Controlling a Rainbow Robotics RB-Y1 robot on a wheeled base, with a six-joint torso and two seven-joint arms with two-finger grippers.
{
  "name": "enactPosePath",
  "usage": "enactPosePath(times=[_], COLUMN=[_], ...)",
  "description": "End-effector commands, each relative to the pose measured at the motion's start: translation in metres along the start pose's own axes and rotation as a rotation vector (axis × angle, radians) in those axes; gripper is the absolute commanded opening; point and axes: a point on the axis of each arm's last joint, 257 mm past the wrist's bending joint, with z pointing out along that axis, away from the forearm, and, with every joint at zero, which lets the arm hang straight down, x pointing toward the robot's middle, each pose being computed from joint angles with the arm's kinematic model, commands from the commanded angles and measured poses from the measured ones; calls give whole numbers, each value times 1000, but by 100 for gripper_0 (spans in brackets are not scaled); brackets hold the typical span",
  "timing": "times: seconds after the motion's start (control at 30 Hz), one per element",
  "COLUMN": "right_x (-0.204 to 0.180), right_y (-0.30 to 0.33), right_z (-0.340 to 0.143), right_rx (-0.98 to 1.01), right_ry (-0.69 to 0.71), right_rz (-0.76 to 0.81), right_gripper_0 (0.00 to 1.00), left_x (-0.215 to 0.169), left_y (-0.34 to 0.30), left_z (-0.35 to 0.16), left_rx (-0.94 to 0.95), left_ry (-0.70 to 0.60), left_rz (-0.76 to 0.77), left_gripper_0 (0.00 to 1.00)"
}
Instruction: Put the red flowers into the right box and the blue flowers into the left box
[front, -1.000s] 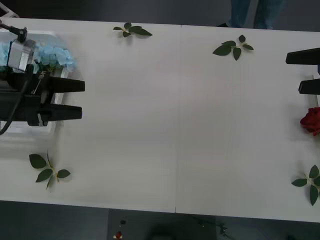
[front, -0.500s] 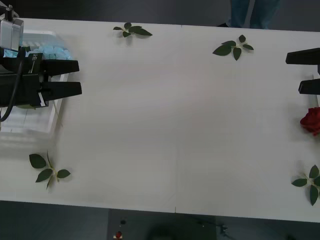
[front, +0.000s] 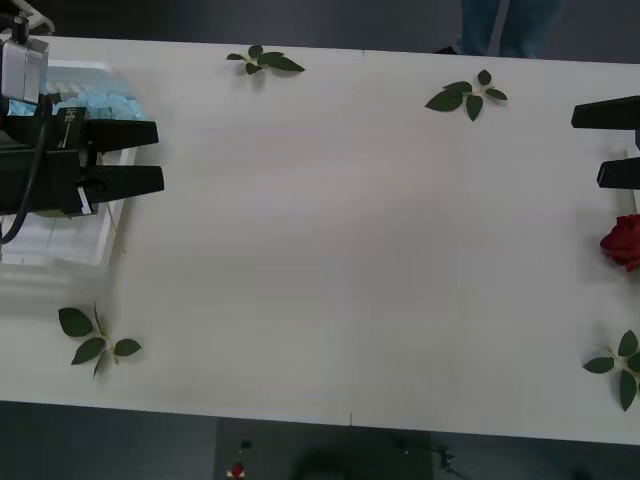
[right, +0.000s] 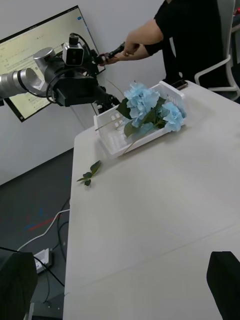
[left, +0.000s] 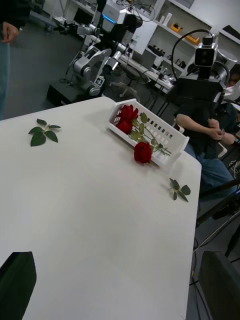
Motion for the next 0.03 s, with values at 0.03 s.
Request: enactPosePath(times=[0.03], right_x=[-5], right_y=[3], right_z=[-5], right_rx=[1], right_ry=[38], right_rz=[-29], right_gripper_0=[100], left_x=[-8], left_y=[-5], left_z=[2], left_rx=[10], left_ry=[-4], left_rz=[55], left_gripper_0=[94])
